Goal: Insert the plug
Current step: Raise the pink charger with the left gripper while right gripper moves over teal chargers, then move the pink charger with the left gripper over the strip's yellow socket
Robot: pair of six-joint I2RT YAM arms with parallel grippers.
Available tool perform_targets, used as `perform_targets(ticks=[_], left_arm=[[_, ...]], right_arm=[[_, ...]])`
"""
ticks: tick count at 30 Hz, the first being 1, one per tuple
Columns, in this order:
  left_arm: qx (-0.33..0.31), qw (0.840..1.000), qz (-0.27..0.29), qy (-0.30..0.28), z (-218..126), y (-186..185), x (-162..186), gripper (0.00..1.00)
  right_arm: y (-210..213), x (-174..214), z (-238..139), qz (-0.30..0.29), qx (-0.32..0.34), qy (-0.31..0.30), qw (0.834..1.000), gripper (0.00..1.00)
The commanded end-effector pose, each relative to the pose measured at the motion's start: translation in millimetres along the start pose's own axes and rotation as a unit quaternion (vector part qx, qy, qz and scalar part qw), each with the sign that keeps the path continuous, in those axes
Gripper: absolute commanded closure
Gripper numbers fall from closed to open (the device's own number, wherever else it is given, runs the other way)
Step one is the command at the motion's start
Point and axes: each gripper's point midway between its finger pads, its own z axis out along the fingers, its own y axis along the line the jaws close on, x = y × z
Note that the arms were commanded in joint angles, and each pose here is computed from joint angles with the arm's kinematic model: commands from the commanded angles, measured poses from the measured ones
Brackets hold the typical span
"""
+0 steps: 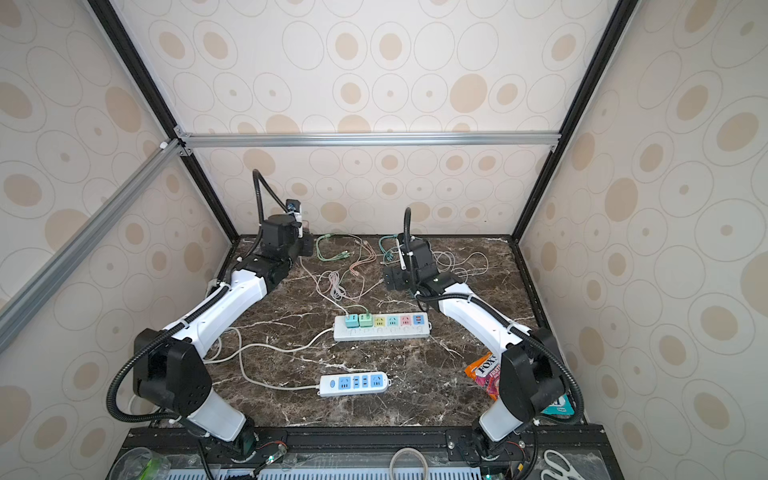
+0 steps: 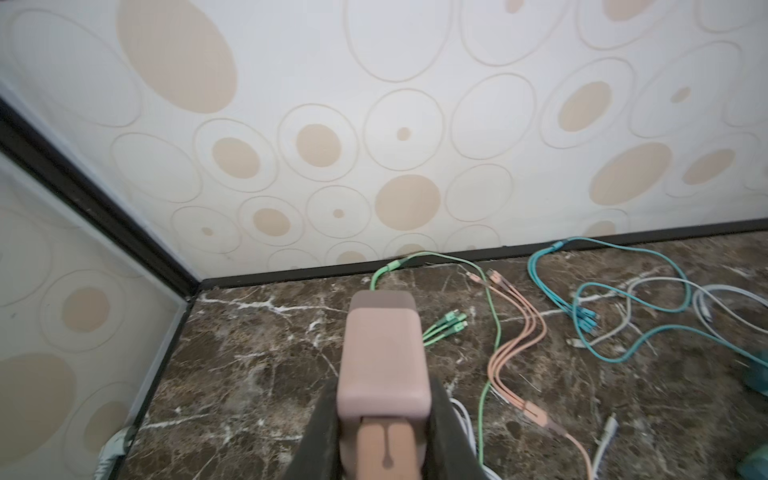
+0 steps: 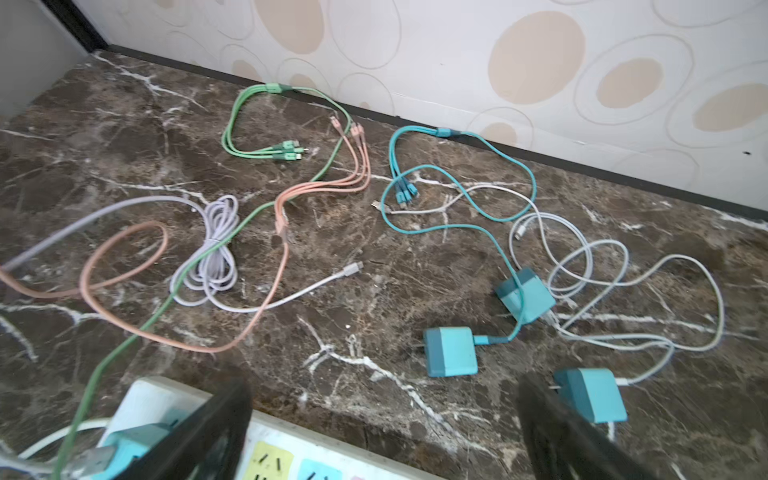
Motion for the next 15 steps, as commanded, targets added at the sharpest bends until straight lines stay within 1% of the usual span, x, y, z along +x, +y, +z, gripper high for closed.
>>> perform_targets(ticks=[1,3,8,12,15], left_arm=[[0.057,0.997,0.048,-0.007,-3.7,-32.6,-15.8,1.00],[0.100,0.992,0.074,-0.005,-4.8,-55.5,-12.5,1.00],[0.166,0.975,0.147,0.017,-7.5,-102.0,7.9,1.00],[0.227,0.956,0.179,0.045,-7.2,-128.8,27.0,1.00],[0.255,0.945,0.199,0.057,-8.2,-141.6,35.4,1.00]], right_arm=[[-22.2,-16.6,-22.7,0.009,0.048,-0.058,0.997,0.00],[-28.8,-12.4,-30.1,0.009,0.059,-0.071,0.996,0.00],[-43.5,-3.9,-43.3,0.009,0.084,-0.089,0.992,0.00],[-55.8,0.8,-53.3,0.015,0.105,-0.098,0.989,0.00],[-61.7,3.7,-58.0,0.023,0.111,-0.106,0.988,0.00]])
